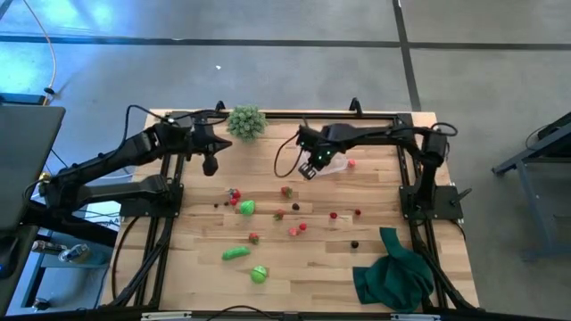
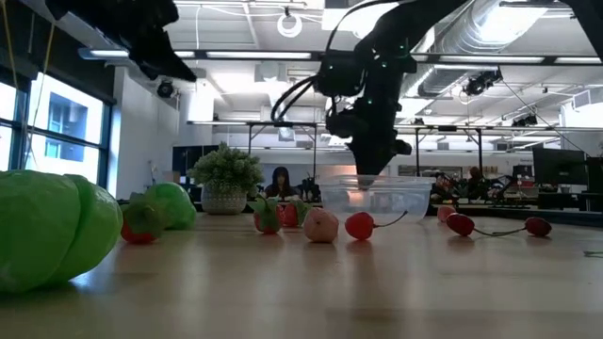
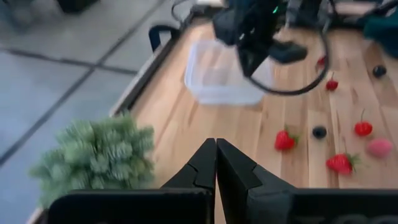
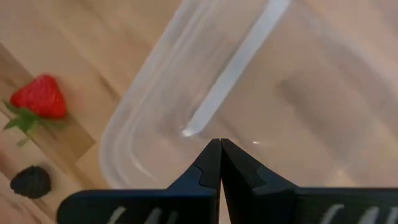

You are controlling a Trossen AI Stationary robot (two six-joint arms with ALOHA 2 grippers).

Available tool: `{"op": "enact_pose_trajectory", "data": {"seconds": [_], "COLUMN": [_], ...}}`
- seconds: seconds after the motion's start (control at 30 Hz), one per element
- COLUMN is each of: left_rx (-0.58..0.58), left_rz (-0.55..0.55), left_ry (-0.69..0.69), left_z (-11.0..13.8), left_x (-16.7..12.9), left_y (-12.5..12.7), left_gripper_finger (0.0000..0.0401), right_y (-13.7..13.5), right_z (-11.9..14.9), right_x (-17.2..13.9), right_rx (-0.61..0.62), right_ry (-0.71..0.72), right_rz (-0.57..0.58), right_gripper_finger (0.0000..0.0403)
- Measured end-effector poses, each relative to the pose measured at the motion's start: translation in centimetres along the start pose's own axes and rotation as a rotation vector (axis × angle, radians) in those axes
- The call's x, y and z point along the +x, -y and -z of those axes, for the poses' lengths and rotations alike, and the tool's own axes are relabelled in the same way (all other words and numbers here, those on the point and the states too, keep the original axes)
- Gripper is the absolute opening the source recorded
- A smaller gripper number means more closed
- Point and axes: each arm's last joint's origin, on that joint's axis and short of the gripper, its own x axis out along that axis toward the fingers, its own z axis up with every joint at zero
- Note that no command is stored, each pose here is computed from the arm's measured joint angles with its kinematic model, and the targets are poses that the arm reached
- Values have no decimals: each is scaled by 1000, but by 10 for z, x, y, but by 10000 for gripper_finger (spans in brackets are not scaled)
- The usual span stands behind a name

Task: Pick and placing Produce into tupperware
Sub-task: Prepare the transparent container to put fruits and vegetables into it

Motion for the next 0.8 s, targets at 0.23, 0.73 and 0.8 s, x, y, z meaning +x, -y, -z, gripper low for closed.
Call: {"op": "enact_pose_trajectory", "data": {"seconds": [0.23, 0.73, 0.8], "left_rx": [-19, -15, -15], "left_rz": [16, 20, 20], "left_ry": [-129, -152, -152], "left_z": [10, 13, 13], "left_x": [7, 8, 8], "left_y": [1, 1, 1], "left_gripper_finger": [3, 3, 3], "right_y": [-29, -83, -86], "right_z": [14, 37, 38], "right_x": [12, 11, 11], "right_rx": [-48, -108, -113], "right_ry": [-43, -69, -63], "right_rz": [-24, -235, -253], "right_gripper_finger": [0, 0, 0]}}
